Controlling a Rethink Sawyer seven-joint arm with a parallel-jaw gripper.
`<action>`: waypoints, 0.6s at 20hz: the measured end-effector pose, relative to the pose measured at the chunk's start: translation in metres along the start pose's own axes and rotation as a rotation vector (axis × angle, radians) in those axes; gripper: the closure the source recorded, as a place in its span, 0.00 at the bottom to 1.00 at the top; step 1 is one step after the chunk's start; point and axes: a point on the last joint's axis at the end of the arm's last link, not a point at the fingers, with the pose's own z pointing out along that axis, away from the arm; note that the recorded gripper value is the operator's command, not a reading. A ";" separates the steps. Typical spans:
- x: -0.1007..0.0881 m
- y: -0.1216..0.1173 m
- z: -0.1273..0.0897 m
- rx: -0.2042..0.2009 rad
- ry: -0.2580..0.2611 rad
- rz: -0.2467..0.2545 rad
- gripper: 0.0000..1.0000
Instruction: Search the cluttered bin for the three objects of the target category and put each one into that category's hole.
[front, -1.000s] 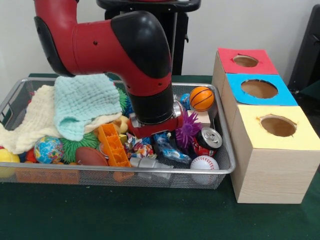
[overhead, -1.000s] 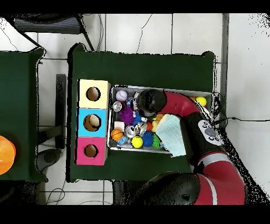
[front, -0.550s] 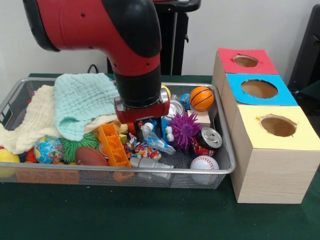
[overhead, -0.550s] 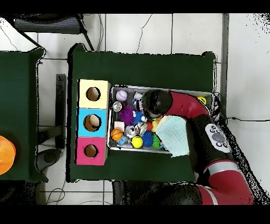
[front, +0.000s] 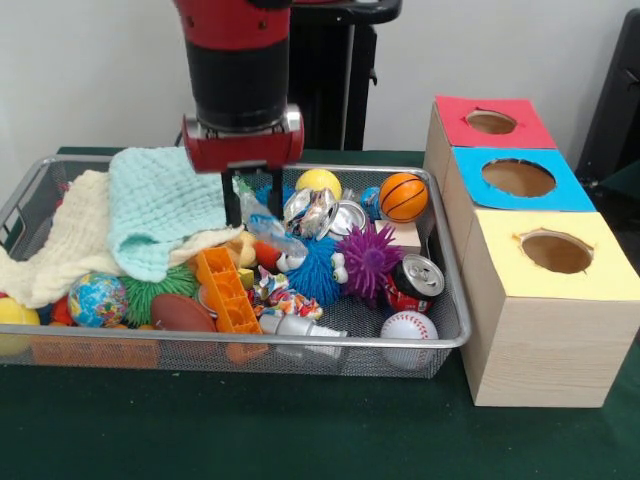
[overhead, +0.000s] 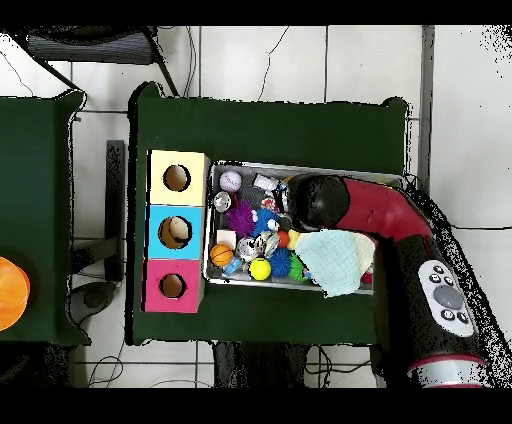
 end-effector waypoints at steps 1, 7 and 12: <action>0.000 0.000 -0.008 0.007 -0.006 0.003 1.00; -0.019 0.023 -0.075 0.051 -0.079 0.018 1.00; -0.034 0.059 -0.111 0.057 -0.126 0.032 1.00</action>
